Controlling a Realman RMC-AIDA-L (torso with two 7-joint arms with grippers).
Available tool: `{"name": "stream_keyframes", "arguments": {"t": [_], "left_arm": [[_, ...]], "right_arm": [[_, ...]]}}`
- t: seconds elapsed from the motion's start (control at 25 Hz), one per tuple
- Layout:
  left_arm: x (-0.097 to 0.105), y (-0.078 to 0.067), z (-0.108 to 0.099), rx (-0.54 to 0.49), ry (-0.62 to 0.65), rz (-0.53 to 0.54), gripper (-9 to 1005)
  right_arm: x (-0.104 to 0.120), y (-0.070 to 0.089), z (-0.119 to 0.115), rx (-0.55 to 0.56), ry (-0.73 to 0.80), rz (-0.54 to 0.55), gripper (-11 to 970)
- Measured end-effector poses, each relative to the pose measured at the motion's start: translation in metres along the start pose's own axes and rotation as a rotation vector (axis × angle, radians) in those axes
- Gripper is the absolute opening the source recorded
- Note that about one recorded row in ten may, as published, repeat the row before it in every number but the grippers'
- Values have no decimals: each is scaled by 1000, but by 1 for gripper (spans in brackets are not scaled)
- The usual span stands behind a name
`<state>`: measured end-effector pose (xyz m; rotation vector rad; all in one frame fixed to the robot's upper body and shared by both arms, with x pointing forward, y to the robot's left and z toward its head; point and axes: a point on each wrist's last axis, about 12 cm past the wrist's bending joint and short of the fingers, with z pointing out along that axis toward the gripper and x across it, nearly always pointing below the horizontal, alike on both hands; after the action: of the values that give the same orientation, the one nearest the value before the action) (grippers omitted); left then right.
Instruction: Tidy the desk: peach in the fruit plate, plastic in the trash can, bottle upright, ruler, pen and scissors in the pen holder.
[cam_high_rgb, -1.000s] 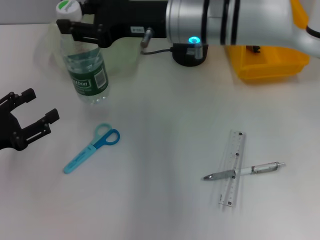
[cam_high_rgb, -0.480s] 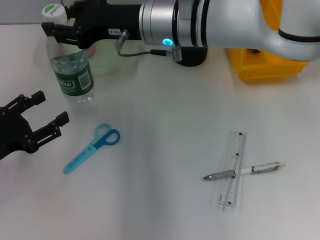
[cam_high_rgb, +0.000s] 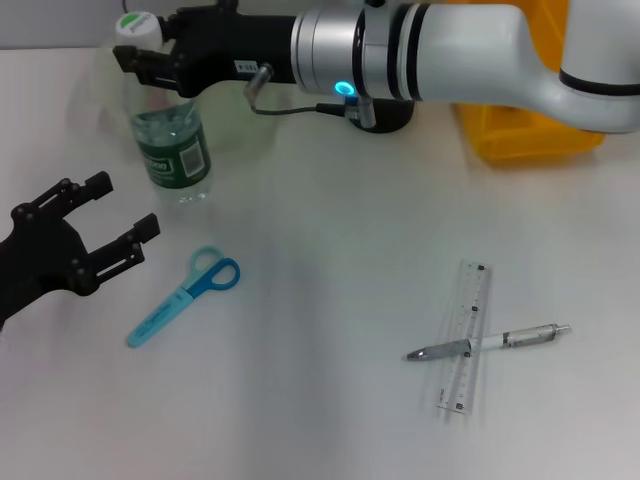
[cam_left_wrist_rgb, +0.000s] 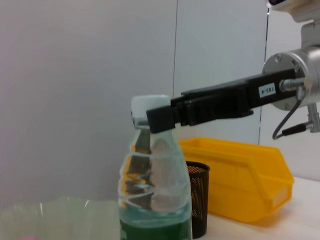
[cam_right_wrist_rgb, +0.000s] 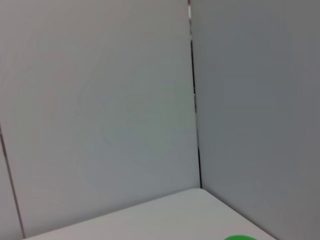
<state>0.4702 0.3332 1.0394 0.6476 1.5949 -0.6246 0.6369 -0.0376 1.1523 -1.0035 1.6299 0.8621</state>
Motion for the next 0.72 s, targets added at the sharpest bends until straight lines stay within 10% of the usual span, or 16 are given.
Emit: {"name": "stream_keyframes", "arguments": {"t": [0.72], "left_arm": [[-1, 0, 8, 9, 3, 3, 788]], "right_arm": [[15, 2, -3, 3, 44, -8, 442]]}}
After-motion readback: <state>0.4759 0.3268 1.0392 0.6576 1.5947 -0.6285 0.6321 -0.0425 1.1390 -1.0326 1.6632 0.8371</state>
